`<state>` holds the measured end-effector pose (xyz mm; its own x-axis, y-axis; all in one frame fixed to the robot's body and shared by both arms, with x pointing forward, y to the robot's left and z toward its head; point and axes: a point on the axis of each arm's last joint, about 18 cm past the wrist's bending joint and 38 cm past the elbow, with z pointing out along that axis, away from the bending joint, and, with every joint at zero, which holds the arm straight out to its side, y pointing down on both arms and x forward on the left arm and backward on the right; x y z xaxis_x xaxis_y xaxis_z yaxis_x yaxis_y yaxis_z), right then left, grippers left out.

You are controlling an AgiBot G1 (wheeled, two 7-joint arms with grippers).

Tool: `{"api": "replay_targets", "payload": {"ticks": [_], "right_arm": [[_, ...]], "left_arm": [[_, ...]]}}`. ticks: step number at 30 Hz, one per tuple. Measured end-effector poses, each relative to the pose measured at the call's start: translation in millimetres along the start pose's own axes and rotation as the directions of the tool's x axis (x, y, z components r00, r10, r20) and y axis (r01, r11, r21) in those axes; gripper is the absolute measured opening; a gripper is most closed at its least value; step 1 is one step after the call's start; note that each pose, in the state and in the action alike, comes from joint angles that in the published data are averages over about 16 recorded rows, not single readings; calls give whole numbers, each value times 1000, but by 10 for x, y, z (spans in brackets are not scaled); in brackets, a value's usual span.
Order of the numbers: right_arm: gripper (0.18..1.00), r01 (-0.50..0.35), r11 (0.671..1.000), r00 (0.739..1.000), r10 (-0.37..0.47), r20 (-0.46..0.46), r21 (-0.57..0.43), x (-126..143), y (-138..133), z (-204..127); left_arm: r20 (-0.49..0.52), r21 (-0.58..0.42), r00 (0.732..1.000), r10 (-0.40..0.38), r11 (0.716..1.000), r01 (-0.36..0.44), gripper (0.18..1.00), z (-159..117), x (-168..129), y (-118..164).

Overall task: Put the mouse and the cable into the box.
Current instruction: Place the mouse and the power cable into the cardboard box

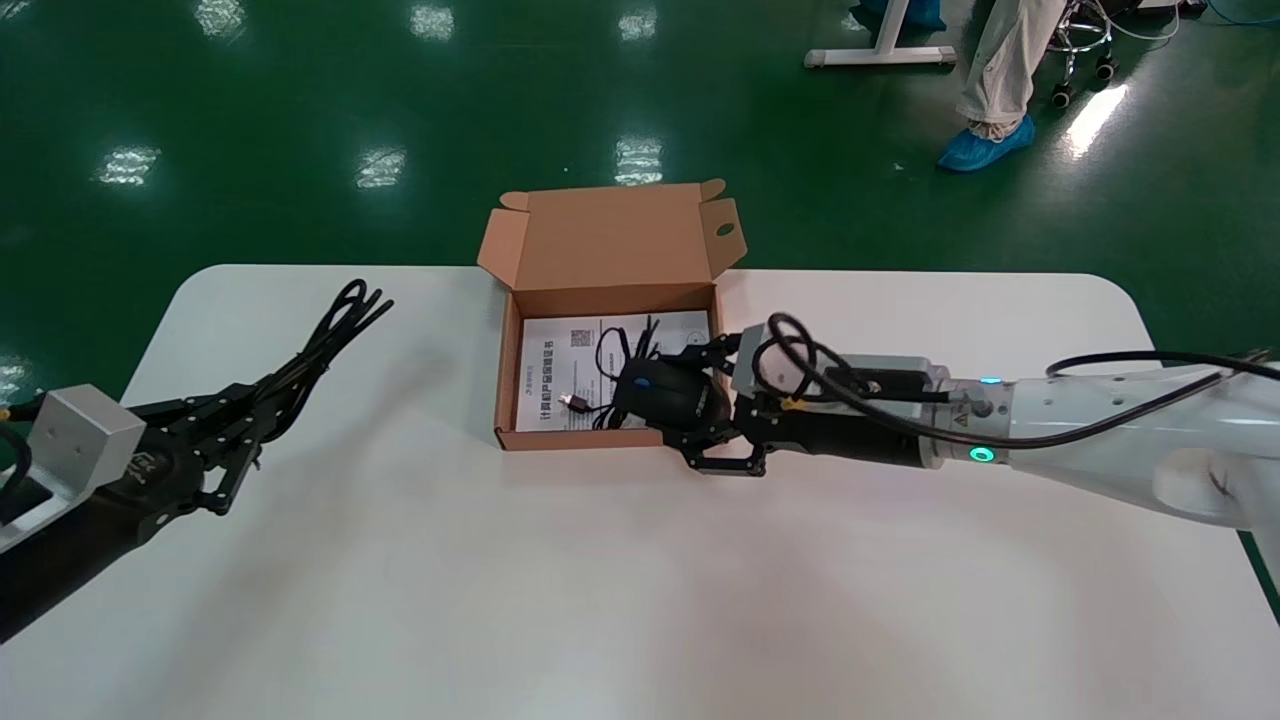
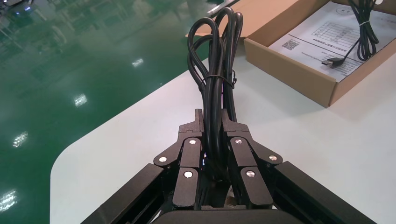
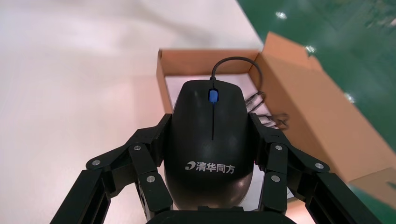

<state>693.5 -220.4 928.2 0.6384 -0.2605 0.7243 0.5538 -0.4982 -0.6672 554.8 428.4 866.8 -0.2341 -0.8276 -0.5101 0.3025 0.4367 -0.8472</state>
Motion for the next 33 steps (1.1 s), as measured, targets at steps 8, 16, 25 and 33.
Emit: {"api": "replay_targets", "payload": {"ticks": [8, 16, 25, 33], "right_arm": [[584, 9, 1000, 1000, -9, -1, -13, -17, 105, 57], [609, 39, 999, 999, -39, -17, -10, 12, 125, 80], [705, 61, 998, 997, -60, -53, 6, 51, 119, 116], [835, 38, 998, 996, -35, -82, 42, 150, 47, 22]], "left_arm": [[-1, 0, 1000, -1, 1000, 1, 239, -4, 11, 9], [-6, 0, 1000, -4, 1000, 4, 239, 24, 35, 7], [-8, -1, 1000, -7, 1000, 7, 239, 44, 46, 6], [-23, 22, 999, 48, 999, -48, 238, 118, 38, -96]]}}
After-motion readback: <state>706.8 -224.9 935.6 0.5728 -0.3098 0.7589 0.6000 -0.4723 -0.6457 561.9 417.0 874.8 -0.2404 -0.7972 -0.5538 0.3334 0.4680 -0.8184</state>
